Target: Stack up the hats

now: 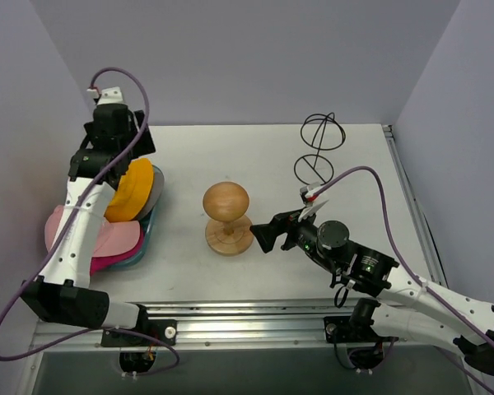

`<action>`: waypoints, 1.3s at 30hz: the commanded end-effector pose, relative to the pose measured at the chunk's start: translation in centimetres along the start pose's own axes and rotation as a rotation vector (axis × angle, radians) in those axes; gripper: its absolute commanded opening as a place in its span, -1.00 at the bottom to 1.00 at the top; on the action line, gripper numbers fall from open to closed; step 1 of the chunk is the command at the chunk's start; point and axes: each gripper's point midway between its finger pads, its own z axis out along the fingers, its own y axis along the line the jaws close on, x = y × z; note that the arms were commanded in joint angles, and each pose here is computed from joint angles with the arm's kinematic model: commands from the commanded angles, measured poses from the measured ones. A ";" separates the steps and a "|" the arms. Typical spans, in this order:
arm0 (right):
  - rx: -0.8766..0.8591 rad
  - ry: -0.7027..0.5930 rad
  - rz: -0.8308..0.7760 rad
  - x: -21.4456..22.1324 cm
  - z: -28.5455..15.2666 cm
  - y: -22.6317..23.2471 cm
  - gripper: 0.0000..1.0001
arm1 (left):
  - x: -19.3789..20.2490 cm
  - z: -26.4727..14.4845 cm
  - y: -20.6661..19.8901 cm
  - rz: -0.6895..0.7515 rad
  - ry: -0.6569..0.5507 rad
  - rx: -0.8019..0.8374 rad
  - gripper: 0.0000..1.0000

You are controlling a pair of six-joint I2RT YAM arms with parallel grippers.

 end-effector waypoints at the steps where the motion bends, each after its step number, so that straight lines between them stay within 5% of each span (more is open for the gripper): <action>1: -0.029 -0.029 0.016 -1.1 -0.1 0.9 1.00 | -0.4 0.2 3.7 -0.072 0.011 -0.003 0.82; 6: -0.041 -0.028 0.022 -1.1 -0.2 1.1 1.00 | 2.3 3.2 9.4 -0.189 0.097 -0.050 0.82; 21: -0.032 0.009 0.005 -0.3 0.5 1.0 1.00 | 8.3 10.0 11.3 -0.202 0.255 -0.112 0.60; 33: -0.046 0.023 0.003 0.0 0.7 1.3 0.99 | 6.7 9.0 12.7 -0.156 0.187 -0.171 -0.51; 39: -0.038 0.022 0.004 -0.1 0.6 1.2 0.99 | 5.7 8.2 12.6 -0.168 0.153 -0.170 -0.51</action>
